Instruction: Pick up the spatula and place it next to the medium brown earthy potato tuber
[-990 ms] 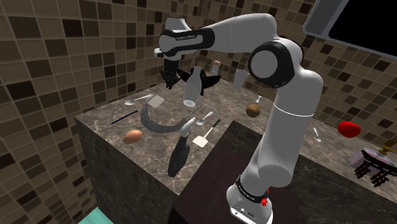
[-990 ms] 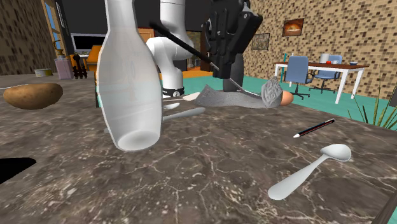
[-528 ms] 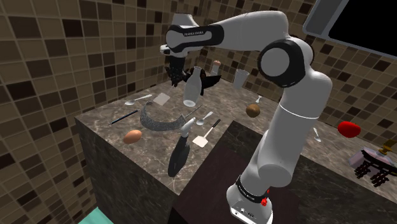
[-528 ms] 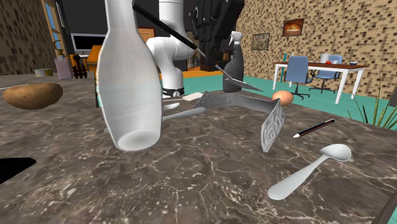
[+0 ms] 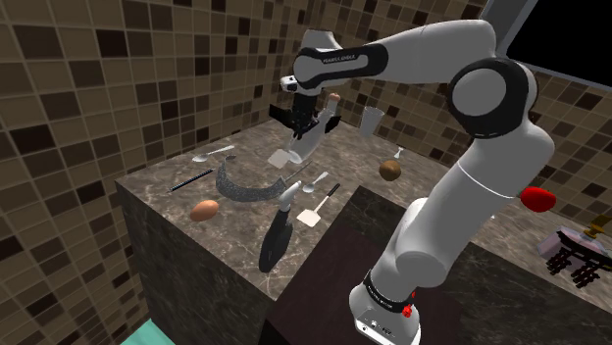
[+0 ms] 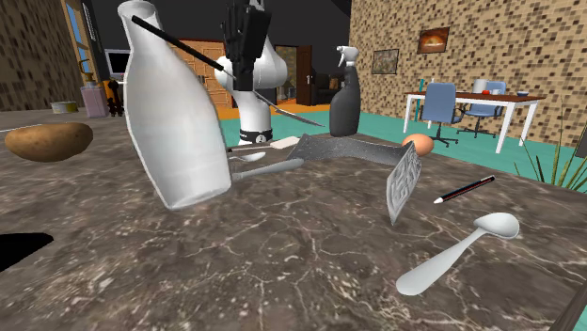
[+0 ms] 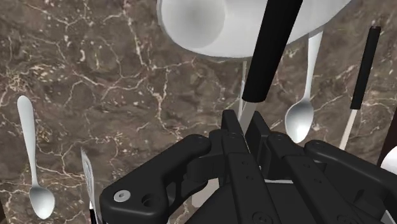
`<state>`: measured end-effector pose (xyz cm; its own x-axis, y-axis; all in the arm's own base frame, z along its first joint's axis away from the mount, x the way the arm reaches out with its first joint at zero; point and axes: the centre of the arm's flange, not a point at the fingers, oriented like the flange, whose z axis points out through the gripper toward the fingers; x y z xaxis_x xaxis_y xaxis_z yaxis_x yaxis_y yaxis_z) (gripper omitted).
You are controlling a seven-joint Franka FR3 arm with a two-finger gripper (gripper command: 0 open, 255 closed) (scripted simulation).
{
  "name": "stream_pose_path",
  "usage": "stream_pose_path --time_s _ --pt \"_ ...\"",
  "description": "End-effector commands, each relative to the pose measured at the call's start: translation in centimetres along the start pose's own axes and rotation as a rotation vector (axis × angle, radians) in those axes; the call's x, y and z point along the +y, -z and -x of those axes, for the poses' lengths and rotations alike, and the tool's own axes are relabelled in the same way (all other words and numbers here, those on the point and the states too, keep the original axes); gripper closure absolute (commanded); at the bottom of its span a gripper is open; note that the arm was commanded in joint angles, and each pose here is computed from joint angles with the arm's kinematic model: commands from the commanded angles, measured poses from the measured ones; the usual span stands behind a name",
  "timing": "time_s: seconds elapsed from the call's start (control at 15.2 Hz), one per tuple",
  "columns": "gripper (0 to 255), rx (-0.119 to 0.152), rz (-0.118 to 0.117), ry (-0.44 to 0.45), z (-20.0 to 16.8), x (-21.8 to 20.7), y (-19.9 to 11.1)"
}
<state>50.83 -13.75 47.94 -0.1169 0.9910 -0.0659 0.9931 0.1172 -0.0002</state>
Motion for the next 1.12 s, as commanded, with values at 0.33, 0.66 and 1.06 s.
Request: stream_pose_path --time_s 0.33,0.66,1.06 --pt "255 0.0 0.001 0.001 4.2 -8.0 -0.6" --pt "255 0.0 0.001 0.001 7.4 -13.7 -0.8" --pt "255 0.0 0.001 0.001 11.2 -20.6 -1.0"
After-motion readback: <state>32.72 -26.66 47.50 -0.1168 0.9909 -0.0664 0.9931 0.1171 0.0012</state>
